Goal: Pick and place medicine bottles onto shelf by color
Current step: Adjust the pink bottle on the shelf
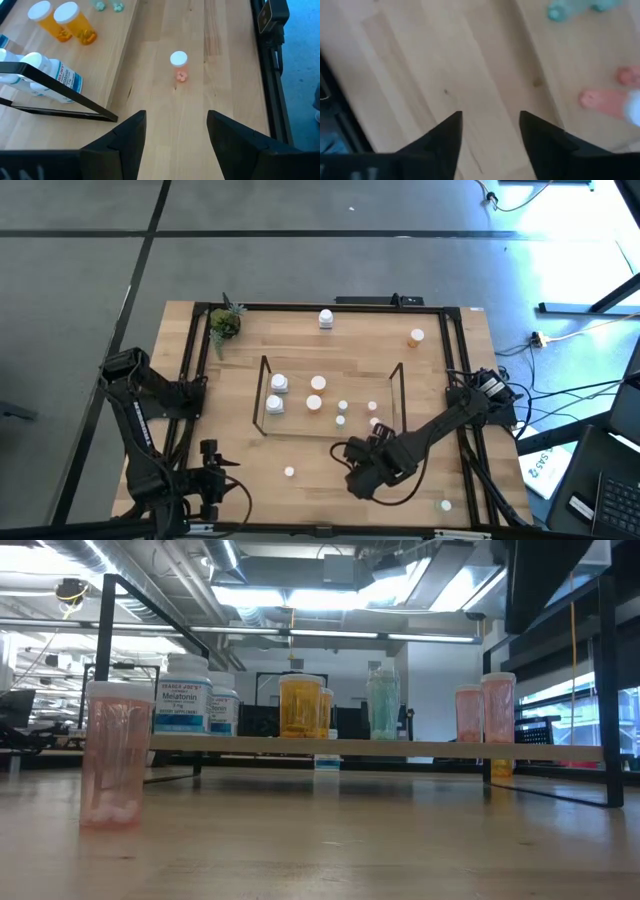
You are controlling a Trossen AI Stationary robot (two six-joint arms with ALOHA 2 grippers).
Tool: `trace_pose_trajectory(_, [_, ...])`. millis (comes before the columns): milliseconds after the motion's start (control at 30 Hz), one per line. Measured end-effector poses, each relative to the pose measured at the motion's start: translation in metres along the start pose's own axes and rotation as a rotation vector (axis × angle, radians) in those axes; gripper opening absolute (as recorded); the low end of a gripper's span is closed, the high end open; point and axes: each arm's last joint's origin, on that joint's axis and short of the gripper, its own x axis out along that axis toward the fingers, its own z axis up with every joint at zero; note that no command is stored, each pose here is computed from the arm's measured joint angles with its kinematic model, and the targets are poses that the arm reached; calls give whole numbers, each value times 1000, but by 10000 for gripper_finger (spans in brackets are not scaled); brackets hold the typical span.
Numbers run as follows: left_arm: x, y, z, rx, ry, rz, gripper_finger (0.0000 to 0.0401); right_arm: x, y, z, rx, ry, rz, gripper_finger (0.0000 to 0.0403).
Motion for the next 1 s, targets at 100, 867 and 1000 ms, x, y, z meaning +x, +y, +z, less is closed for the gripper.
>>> trace_pose_trajectory(100, [0, 0, 0, -1, 0, 0, 203, -1, 6, 0, -63, -26, 41, 161])
trace_pose_trajectory(867, [0, 0, 0, -3, 0, 0, 203, 51, -29, -24, 74, -12, -251, 122])
trace_pose_trajectory(1000, [0, 0, 0, -6, -1, -2, 203, 59, -35, -28, 75, -11, -293, 122])
